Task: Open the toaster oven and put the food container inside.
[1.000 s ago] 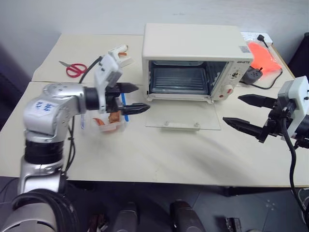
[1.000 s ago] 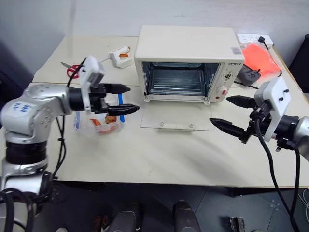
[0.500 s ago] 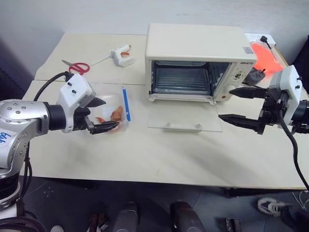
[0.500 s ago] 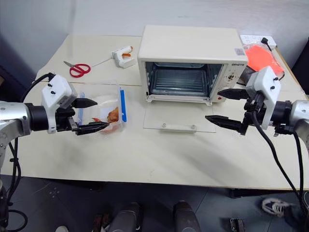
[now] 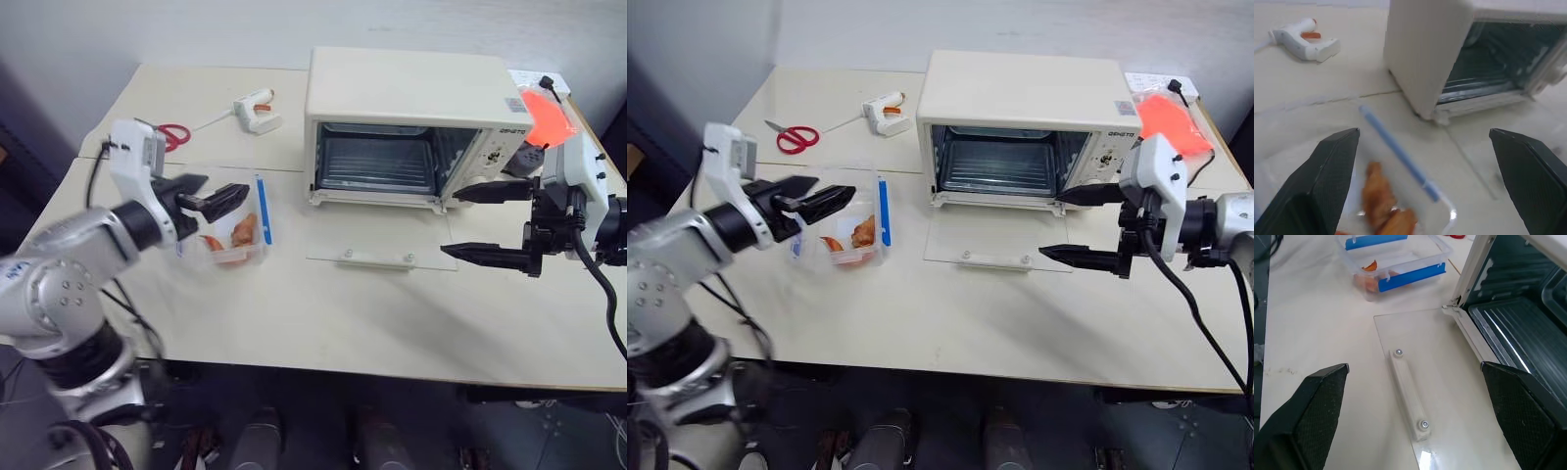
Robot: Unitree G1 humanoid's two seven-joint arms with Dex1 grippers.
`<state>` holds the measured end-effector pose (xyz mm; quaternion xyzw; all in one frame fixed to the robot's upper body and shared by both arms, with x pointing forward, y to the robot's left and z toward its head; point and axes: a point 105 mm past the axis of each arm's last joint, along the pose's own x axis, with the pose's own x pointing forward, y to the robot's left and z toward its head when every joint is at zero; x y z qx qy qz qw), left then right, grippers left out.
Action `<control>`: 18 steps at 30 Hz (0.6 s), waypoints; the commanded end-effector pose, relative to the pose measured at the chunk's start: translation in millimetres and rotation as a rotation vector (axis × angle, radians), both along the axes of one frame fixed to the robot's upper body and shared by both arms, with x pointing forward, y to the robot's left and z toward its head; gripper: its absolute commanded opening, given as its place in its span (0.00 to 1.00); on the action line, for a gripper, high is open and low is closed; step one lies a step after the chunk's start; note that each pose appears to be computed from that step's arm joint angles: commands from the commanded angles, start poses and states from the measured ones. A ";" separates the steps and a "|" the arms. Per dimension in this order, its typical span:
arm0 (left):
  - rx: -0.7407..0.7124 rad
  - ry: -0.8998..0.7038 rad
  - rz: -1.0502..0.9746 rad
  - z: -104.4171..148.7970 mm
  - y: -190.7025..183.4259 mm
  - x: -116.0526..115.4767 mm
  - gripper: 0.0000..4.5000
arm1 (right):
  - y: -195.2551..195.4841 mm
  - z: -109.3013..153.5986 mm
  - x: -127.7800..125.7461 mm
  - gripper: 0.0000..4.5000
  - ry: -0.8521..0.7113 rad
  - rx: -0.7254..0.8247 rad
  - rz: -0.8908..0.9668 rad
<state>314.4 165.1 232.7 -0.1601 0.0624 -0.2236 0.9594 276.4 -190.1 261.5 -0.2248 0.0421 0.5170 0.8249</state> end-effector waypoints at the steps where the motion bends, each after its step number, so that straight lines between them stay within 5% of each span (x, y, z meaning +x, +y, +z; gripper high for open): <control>1: -0.048 0.003 0.085 -11.3 1.4 -14.7 1.00 | 0.4 5.1 -4.2 1.00 -0.023 -0.003 0.015; 11: -0.008 0.062 0.084 -23.3 8.9 -46.3 1.00 | 0.5 -0.1 0.7 1.00 -0.007 0.003 0.026; 18: -0.345 0.250 0.190 -18.9 -8.1 -62.6 1.00 | 0.1 -0.6 1.0 1.00 -0.005 0.005 0.029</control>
